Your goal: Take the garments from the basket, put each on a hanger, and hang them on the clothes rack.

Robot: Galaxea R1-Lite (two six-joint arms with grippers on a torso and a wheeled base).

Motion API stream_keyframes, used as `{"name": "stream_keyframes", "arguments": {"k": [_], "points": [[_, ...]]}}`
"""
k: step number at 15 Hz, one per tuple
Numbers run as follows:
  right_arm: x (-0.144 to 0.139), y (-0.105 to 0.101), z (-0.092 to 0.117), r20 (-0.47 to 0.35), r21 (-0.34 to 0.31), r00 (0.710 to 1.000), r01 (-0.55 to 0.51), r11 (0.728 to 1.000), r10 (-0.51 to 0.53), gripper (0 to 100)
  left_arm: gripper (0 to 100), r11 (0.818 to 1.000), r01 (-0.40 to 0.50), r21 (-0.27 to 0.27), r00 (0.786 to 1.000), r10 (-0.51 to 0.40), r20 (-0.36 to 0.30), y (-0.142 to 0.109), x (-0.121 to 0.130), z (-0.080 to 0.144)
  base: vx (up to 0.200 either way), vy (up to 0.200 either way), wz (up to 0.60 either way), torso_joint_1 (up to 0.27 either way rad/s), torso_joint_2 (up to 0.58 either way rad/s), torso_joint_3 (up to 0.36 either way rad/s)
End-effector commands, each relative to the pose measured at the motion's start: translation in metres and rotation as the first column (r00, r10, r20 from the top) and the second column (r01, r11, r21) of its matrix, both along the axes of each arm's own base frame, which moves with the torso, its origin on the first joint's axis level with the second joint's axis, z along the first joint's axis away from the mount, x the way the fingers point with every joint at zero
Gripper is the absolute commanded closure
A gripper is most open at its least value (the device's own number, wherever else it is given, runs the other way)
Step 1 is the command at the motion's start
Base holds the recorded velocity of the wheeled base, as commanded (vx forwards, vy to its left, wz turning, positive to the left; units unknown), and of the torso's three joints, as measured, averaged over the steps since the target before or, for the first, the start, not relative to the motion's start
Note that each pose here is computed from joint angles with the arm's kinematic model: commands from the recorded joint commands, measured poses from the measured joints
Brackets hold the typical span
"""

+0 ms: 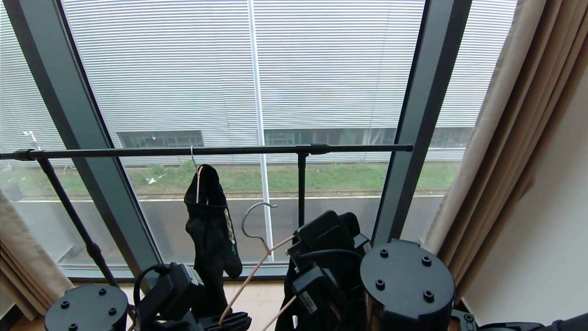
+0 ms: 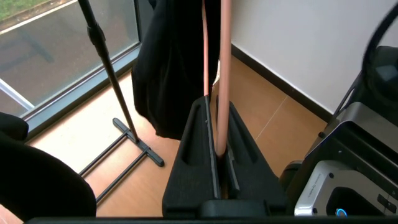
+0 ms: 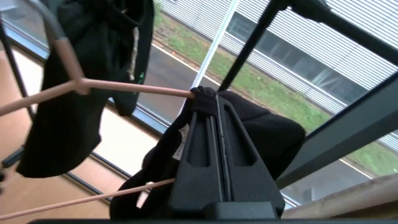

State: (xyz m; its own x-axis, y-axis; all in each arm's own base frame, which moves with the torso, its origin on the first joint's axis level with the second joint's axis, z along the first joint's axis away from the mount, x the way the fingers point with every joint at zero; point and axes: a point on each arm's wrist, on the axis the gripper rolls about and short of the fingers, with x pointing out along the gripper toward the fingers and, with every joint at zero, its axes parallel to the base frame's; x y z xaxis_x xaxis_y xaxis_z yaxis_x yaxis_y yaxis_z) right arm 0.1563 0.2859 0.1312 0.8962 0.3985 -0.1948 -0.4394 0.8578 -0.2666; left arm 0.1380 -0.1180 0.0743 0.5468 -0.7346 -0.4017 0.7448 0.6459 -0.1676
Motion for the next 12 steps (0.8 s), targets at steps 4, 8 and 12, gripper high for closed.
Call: {"name": "stream_keyframes", "arguments": {"k": [4,8,12], "points": [[-0.021,0.011,0.002,-0.007,0.029,0.998,-0.067,0.997,0.067,100,100,1.000,0.000,0.001,1.000,0.000,-0.001,0.000,0.000,0.000,0.000,0.000,0.00,0.000,0.00,0.000],[-0.023,0.008,0.012,0.006,0.065,0.998,-0.069,0.995,0.069,100,100,1.000,0.000,0.000,1.000,0.000,0.000,0.000,0.000,0.000,0.000,0.000,0.00,0.000,0.00,0.000],[-0.024,0.004,0.018,0.013,0.080,0.998,-0.068,0.994,0.068,100,100,1.000,0.002,-0.003,1.000,-0.002,0.004,0.000,0.000,0.001,0.000,0.000,0.00,0.000,0.00,0.000]]}}
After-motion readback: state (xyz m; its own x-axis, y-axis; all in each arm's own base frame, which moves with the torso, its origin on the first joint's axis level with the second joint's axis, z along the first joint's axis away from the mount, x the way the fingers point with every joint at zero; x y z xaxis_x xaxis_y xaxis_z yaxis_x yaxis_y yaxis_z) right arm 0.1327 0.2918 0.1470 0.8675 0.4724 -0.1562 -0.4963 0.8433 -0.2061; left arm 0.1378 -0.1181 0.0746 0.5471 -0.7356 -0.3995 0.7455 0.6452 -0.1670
